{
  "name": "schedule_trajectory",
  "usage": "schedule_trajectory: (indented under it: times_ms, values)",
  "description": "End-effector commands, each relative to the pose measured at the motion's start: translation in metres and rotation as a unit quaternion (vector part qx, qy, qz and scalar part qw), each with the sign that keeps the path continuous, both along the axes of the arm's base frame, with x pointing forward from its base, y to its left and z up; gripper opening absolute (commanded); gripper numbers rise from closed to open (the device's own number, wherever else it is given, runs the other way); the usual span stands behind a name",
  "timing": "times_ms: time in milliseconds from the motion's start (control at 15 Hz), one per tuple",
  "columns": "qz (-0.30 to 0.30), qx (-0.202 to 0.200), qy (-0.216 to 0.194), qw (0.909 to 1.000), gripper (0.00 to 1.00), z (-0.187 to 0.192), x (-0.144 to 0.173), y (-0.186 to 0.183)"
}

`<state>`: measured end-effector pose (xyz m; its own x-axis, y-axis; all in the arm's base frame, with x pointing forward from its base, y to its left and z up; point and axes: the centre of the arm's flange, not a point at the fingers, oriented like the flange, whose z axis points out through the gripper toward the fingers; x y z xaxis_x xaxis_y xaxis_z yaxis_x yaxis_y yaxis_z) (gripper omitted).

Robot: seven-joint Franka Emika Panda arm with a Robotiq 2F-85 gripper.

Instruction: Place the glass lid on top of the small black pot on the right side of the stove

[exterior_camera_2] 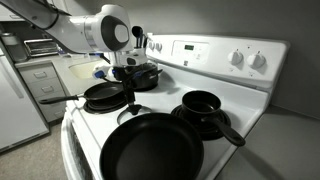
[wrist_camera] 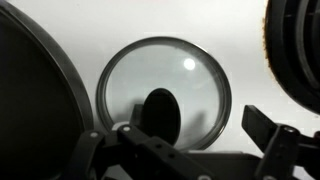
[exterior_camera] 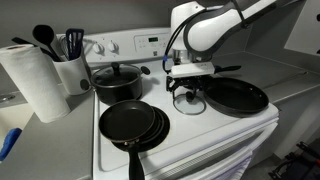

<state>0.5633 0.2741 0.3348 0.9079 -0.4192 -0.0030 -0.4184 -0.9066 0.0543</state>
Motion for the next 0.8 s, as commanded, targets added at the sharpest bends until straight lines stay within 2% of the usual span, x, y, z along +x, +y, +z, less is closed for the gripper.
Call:
schedule_trajectory:
  times_ms: [0, 333, 733]
  values:
    - [0.012, -0.007, 0.007, 0.9999, 1.00, 0.013, 0.009, -0.009]
    - [0.023, -0.012, 0.021, 0.9994, 1.00, 0.015, 0.005, -0.026]
    - [-0.019, 0.010, 0.051, 0.9985, 1.00, -0.011, -0.002, -0.036]
